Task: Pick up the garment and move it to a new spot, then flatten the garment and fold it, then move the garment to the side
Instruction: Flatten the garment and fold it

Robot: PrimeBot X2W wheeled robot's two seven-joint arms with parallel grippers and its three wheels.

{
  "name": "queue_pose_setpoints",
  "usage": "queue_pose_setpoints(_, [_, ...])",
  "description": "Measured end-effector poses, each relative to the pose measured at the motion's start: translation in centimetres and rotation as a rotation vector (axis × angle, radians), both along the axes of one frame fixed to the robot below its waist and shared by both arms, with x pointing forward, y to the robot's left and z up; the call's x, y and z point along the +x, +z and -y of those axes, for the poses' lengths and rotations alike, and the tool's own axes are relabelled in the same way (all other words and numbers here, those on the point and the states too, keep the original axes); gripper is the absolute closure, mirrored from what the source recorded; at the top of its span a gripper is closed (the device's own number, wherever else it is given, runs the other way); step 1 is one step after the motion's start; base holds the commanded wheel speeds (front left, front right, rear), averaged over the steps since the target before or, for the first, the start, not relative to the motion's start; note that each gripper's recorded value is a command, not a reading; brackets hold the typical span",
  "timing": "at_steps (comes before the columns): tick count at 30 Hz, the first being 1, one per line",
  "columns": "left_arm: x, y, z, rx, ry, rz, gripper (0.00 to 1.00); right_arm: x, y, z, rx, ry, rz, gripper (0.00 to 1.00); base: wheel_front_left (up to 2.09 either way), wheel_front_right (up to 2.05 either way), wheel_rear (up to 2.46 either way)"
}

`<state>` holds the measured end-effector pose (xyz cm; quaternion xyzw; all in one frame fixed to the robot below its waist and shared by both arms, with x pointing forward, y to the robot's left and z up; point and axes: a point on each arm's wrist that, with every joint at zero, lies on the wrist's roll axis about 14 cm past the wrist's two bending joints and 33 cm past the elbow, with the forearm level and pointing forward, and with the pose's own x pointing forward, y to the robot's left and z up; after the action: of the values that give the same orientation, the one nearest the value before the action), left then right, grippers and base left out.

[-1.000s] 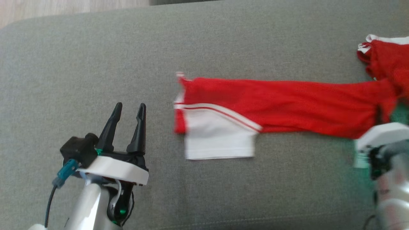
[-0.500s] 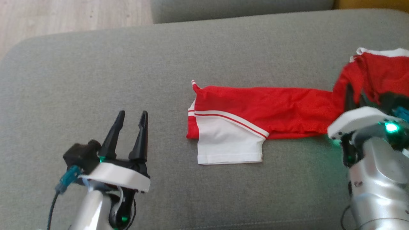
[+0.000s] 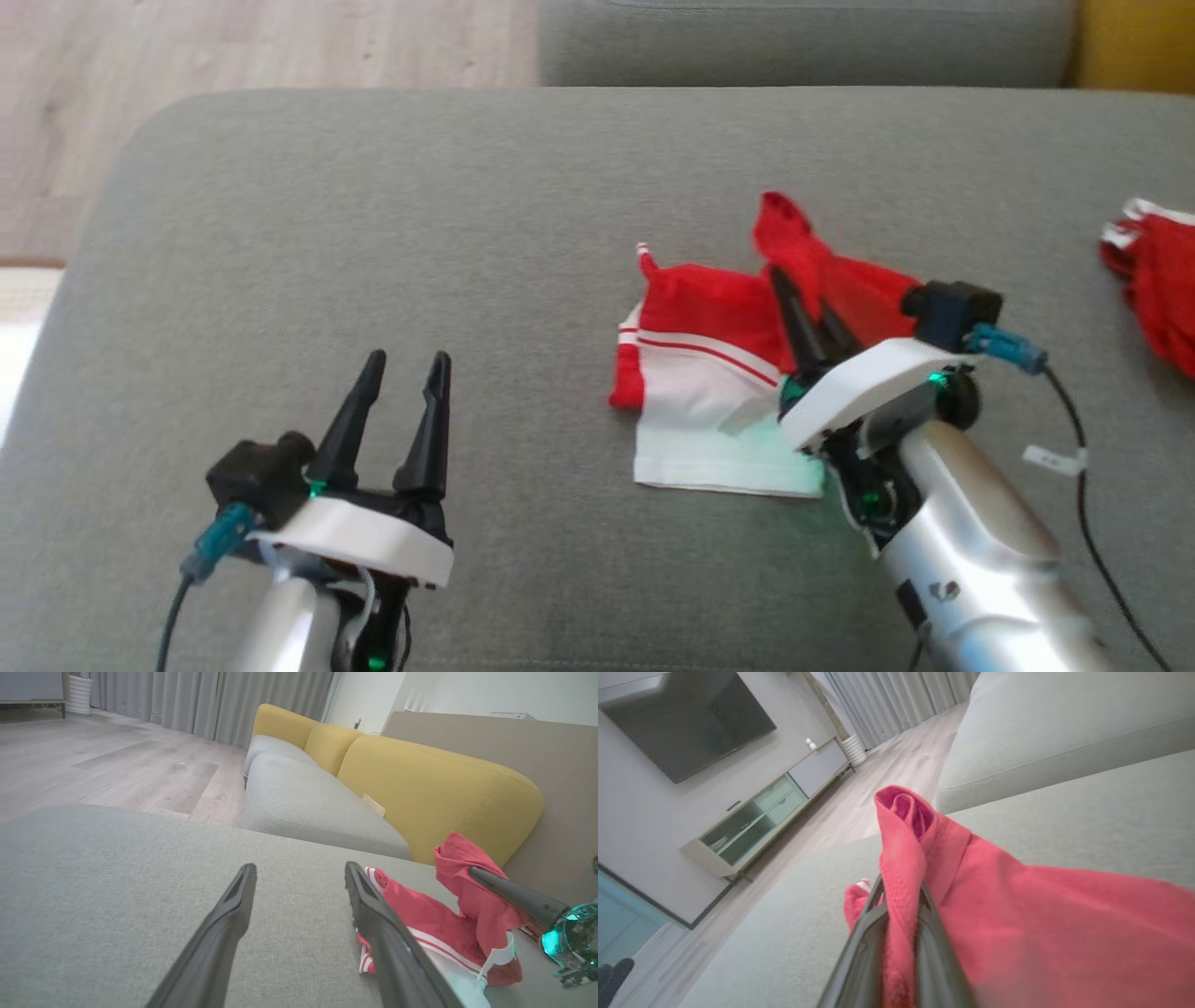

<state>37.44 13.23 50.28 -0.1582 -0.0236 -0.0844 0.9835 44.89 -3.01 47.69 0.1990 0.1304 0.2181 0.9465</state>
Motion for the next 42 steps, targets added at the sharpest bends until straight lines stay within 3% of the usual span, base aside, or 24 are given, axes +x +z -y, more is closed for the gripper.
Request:
queue_pose_setpoints(9, [-1.7, -1.0, -2.3, -0.002, 0.073, -0.035, 0.0, -1.2, -2.5, -5.9, 0.075, 0.122, -0.087, 1.0, 0.0, 0.0, 0.0])
queue_pose_setpoints(20, [-2.6, -2.5, -4.6, 0.009, 0.15, -0.089, 0.0, -1.2, -6.0, -9.7, 0.027, 0.225, -0.183, 1.0, 0.0, 0.0, 0.0])
queue_pose_setpoints(21, [-2.6, -2.7, -4.7, 0.009, 0.153, -0.094, 0.0, -1.9, -6.8, -9.9, 0.005, 0.247, -0.203, 0.0, 0.0, 0.0, 0.0])
queue_pose_setpoints(32, [-1.2, -1.6, -2.7, -0.01, 0.089, -0.059, 0.0, -7.6, -2.7, -14.7, 0.12, 0.474, -0.162, 0.0, 0.0, 0.0, 0.0])
queue_pose_setpoints(38, [-0.4, -0.9, -1.3, -0.017, 0.044, -0.034, 0.0, -5.3, -0.5, -12.8, 0.1, 0.408, -0.081, 0.0, 0.0, 0.0, 0.0])
queue_pose_setpoints(42, [0.6, 0.3, -0.5, -0.025, 0.022, 0.005, 0.0, -1.7, 1.4, -8.9, 0.002, 0.293, 0.043, 0.0, 0.0, 0.0, 0.0])
